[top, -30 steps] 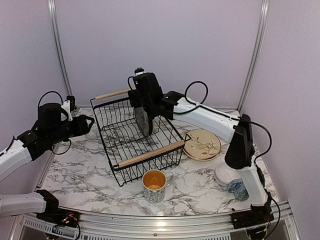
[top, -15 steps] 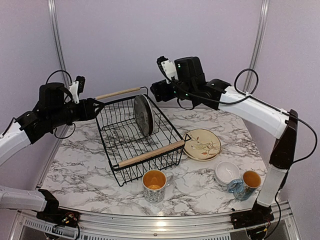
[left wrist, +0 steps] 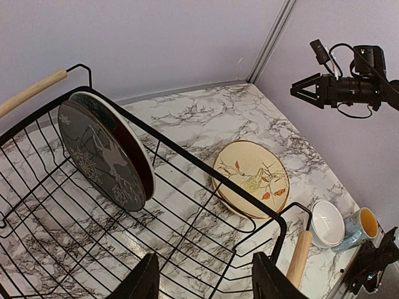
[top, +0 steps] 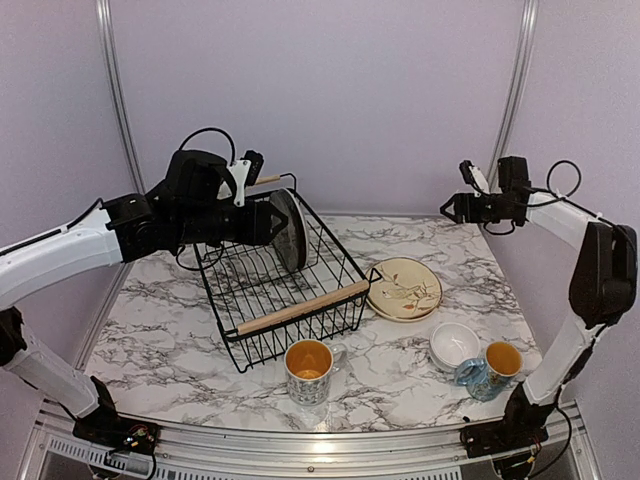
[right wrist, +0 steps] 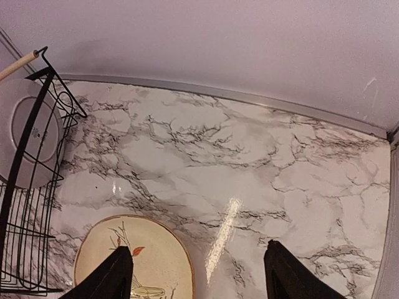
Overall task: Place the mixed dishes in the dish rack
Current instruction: Grab the plate from the plate.
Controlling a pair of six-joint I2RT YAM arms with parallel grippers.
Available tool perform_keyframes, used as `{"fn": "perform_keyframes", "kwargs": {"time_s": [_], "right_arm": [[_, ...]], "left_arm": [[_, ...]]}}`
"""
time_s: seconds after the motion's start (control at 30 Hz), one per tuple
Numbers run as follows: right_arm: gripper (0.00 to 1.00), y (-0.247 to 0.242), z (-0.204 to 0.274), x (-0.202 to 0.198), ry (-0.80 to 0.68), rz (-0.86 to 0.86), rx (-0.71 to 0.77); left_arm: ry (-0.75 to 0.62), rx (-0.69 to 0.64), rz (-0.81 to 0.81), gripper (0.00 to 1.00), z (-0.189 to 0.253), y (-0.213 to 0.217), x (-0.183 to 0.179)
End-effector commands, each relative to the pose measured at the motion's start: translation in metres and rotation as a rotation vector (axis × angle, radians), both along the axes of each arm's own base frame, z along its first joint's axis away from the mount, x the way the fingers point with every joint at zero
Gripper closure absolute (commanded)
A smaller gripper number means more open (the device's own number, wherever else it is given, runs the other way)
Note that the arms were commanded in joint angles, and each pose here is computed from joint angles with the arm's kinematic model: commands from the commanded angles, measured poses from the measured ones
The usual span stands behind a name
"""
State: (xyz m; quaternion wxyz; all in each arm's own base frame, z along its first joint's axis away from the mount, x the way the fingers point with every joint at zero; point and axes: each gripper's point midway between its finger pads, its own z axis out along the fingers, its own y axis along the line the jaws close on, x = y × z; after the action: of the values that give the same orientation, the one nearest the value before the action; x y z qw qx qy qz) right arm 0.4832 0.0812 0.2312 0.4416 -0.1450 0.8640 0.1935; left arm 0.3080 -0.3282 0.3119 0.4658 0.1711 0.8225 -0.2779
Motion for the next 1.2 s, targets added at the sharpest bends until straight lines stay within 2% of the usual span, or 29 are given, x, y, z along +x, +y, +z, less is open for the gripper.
{"fn": "perform_keyframes", "kwargs": {"time_s": [0.0, 0.23, 0.4, 0.57, 0.7, 0.97, 1.17], "right_arm": [[0.34, -0.005, -0.048, -0.014, 0.15, 0.115, 0.05], [0.4, 0.001, -0.115, -0.023, 0.317, 0.159, 0.09], [0.43, 0.005, -0.141, -0.025, 0.385, 0.178, 0.117], [0.48, 0.009, -0.156, -0.029, 0.422, 0.196, 0.118], [0.6, 0.015, -0.165, -0.033, 0.452, 0.215, 0.127], [0.64, 0.018, -0.171, -0.035, 0.468, 0.219, 0.115], [0.74, 0.022, -0.175, -0.036, 0.476, 0.227, 0.103]], "left_arm": [[0.004, 0.013, 0.082, 0.48, -0.007, -0.007, 0.008], [0.011, 0.058, 0.038, 0.48, -0.016, -0.03, 0.0], [0.014, 0.069, 0.024, 0.48, -0.018, -0.036, -0.005], [0.022, 0.082, 0.025, 0.47, -0.027, -0.038, -0.004], [0.03, 0.094, 0.017, 0.47, -0.033, -0.042, -0.003], [0.043, 0.106, 0.004, 0.46, -0.041, -0.046, -0.003], [0.048, 0.112, 0.003, 0.46, -0.045, -0.043, -0.004]]}}
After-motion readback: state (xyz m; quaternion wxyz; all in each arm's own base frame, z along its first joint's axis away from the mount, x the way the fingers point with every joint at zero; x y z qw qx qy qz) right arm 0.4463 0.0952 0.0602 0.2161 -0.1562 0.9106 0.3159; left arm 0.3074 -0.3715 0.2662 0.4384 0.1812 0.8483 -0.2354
